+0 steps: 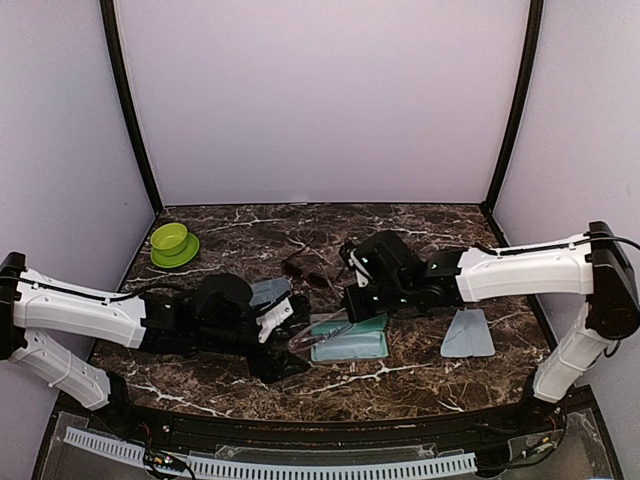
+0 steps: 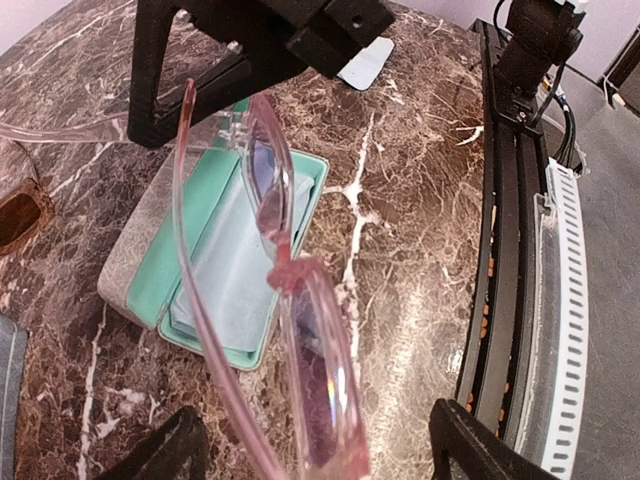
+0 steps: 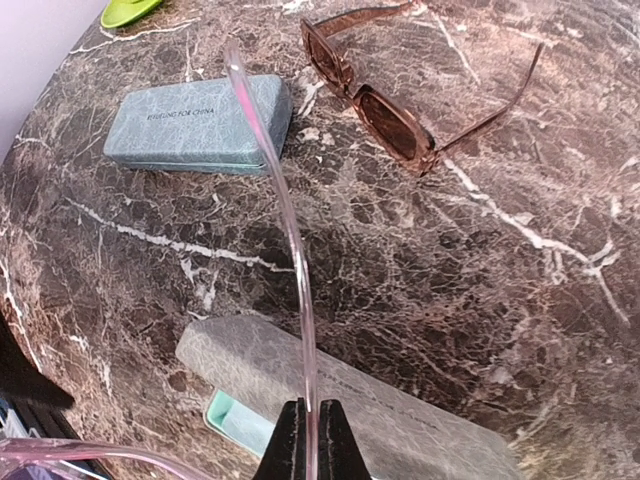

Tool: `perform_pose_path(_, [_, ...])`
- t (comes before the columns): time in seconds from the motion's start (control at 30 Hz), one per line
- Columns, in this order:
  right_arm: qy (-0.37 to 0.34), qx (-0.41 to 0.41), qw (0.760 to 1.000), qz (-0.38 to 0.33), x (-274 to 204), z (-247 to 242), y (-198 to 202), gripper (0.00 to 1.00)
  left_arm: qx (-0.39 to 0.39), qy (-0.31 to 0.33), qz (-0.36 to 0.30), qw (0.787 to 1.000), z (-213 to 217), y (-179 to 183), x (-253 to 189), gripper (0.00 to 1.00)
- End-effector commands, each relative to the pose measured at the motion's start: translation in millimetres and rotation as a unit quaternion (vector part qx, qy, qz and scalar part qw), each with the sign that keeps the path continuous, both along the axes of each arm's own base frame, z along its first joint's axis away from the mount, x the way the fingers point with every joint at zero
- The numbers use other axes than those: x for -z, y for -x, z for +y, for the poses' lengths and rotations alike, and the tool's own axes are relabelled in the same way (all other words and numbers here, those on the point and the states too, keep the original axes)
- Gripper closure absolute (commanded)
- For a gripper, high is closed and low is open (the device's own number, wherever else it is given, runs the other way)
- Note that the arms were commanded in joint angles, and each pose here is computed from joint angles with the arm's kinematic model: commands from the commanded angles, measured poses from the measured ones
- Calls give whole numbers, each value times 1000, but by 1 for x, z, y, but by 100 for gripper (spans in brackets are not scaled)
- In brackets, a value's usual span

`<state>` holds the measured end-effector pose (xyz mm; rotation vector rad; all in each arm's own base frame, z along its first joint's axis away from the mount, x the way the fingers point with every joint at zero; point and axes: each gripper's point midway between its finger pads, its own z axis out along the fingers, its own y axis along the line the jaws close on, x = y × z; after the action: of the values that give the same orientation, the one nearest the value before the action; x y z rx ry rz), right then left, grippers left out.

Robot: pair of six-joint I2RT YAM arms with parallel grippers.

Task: Organize the sunglasses
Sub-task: Close the right temple of the sunglasses on the sunglasses.

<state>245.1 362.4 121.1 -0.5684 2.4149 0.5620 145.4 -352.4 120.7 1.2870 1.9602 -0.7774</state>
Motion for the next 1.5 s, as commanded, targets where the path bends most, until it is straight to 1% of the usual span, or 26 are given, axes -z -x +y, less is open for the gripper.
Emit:
perform_pose_path(0.0, [-12, -9, 997, -70, -25, -8, -11, 100, -6, 64, -5, 998, -3, 3, -33, 12])
perform_pose_path(0.1, [-2, -19, 996, -91, -26, -10, -12, 100, -5, 89, 14, 996, -6, 7, -46, 5])
perform_pose_path(0.23, [13, -24, 991, -128, -30, -14, -12, 100, -19, 117, 53, 992, -9, 10, -62, 1])
perform_pose_path(0.37, [5, -16, 985, -173, -45, -18, -12, 100, -40, 145, 141, 978, -14, 9, -71, 1])
perform_pose_path(0.53, [-9, -9, 974, -227, -65, -23, -6, 100, -63, 172, 255, 949, -17, 6, -67, 1])
perform_pose_path(0.6, [-11, -5, 970, -243, -69, -25, -4, 100, -72, 182, 281, 940, -18, 3, -67, 1])
perform_pose_path(0.73, [-16, 3, 964, -267, -79, -26, 0, 100, -94, 186, 312, 927, -21, -7, -63, 2])
perform_pose_path(0.9, [-19, 16, 958, -287, -87, -28, 2, 100, -98, 175, 351, 915, -28, -9, -52, 2])
perform_pose_path(1.03, [-24, 21, 954, -298, -91, -28, 5, 100, -78, 177, 383, 903, -38, -5, -50, 5])
perform_pose_path(1.17, [-24, 16, 954, -298, -89, -25, 6, 100, -65, 183, 398, 897, -43, -3, -49, 9])
perform_pose_path(1.47, [-25, 9, 955, -295, -86, -21, 9, 100, -52, 186, 410, 891, -48, -2, -45, 29])
